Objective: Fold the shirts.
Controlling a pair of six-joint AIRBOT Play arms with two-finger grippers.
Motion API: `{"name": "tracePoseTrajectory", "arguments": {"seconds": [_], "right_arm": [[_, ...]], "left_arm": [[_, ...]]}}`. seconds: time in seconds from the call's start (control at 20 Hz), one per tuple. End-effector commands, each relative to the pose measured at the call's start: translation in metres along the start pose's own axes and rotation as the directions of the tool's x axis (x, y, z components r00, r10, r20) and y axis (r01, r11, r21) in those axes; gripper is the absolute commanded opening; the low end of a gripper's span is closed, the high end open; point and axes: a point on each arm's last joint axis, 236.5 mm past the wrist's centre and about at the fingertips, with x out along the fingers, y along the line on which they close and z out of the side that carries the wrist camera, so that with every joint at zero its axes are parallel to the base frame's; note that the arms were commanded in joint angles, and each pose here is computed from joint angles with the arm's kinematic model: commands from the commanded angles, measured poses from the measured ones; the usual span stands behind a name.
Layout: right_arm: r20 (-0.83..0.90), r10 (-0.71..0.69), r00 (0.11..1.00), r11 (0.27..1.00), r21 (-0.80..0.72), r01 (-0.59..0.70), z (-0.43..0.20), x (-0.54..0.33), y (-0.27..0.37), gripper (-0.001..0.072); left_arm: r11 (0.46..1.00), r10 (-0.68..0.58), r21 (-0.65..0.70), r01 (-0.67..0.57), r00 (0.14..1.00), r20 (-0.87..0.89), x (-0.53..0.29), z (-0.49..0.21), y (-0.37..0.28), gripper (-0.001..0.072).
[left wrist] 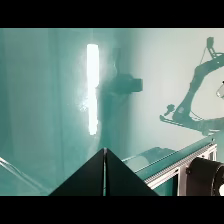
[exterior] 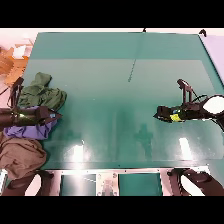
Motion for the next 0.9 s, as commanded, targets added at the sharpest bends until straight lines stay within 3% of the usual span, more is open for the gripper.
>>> {"name": "tracePoseTrajectory", "arguments": {"seconds": [0.0,0.6,0.75,0.85], "right_arm": [[0.0,0.0,1.0,1.0,0.0,0.0,0.0,0.0,0.0,0.0017],[0.0,0.0,1.0,1.0,0.0,0.0,0.0,0.0,0.0,0.0017],[0.005,0.001,1.0,1.0,0.0,-0.001,0.001,0.0,0.0,0.0017],[0.033,0.003,0.999,1.0,0.001,-0.004,0.008,0.0,0.001,0.0017]], "left_arm": [[1.0,0.0,0.001,0.0,1.0,0.0,0.0,0.0,0.0,0.0029],[1.0,0.002,0.0,-0.002,1.0,0.01,0.0,0.002,0.0,0.0029],[1.0,0.022,-0.007,-0.021,0.986,0.163,-0.003,0.038,0.005,0.0029],[0.993,0.113,-0.012,-0.116,0.935,0.335,-0.015,0.079,0.027,0.0028]]}}
